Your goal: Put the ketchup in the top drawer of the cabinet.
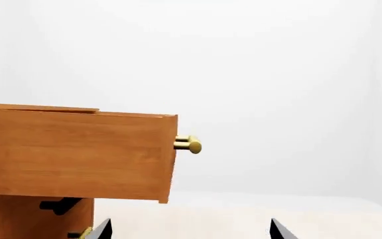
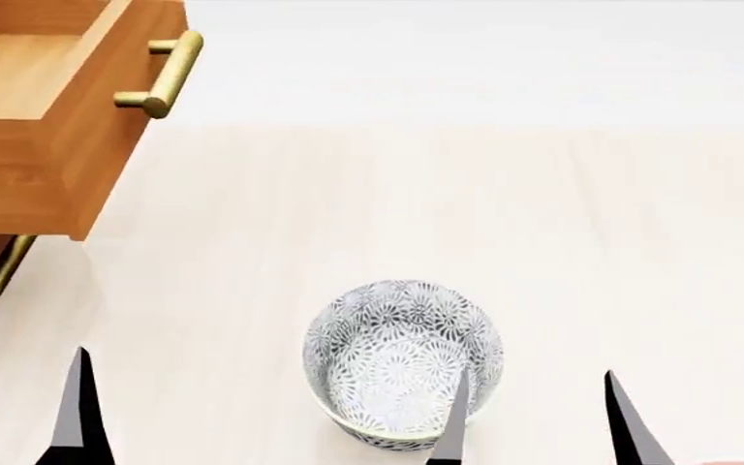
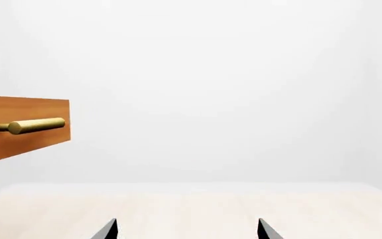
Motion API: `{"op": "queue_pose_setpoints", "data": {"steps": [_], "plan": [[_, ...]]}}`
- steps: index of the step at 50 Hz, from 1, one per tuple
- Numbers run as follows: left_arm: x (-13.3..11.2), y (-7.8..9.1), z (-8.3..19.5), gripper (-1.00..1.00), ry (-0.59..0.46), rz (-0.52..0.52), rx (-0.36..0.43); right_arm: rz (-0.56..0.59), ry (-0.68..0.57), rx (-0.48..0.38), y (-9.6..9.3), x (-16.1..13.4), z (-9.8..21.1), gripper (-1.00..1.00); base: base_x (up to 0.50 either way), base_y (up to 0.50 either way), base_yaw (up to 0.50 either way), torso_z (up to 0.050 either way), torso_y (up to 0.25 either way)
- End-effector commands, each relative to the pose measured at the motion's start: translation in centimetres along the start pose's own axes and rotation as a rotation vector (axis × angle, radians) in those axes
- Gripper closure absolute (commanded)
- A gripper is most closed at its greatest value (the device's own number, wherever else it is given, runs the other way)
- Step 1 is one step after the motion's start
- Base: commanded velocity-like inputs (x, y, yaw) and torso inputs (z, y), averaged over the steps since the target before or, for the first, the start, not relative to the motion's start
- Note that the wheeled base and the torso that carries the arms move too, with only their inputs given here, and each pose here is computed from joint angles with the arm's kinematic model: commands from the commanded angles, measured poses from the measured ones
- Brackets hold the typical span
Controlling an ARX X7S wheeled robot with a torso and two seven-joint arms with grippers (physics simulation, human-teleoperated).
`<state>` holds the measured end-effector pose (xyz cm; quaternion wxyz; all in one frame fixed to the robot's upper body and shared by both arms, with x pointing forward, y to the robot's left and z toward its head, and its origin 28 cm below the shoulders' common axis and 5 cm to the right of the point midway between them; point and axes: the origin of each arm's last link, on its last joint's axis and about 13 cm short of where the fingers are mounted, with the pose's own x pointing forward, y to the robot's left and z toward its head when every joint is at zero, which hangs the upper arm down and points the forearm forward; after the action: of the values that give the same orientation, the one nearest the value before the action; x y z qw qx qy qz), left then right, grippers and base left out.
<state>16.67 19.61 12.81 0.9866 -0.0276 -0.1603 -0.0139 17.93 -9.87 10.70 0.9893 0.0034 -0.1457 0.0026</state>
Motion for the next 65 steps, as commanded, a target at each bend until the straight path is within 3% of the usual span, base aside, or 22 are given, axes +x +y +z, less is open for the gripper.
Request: {"op": "queue_pose_setpoints", "data": {"steps": [1, 38, 40, 55, 64, 65], "plan": [[0.0, 0.0, -0.1, -1.00, 0.006, 0.003, -0.005, -0.009, 0.003, -0.004, 0.0, 0.0, -0.1, -1.00, 0.00, 0.50, 0.00, 0.000, 0.000], [0.0, -0.2, 0.0, -1.00, 0.015, -0.010, -0.014, -0.023, 0.008, -0.004, -0.2, -0.2, -0.2, -1.00, 0.00, 0.50, 0.00, 0.000, 0.000], [0.1, -0.2, -0.1, -1.00, 0.013, -0.007, -0.005, -0.025, 0.003, 0.028, -0.2, -0.2, -0.1, -1.00, 0.00, 0.01, 0.00, 0.000, 0.000], [0.1, -0.1, -0.1, -1.00, 0.015, -0.005, -0.001, 0.013, -0.013, -0.002, -0.4, -0.2, 0.7, -1.00, 0.00, 0.00, 0.00, 0.000, 0.000], [0.3, -0.1, -0.2, -1.00, 0.017, -0.002, 0.004, 0.031, -0.006, -0.075, -2.0, -0.7, 1.8, -1.00, 0.00, 0.00, 0.00, 0.000, 0.000], [0.6, -0.2, -0.8, -1.00, 0.030, 0.005, 0.007, 0.015, 0.067, -0.067, -5.3, -1.8, 1.6, -1.00, 0.00, 0.00, 0.00, 0.000, 0.000]]}}
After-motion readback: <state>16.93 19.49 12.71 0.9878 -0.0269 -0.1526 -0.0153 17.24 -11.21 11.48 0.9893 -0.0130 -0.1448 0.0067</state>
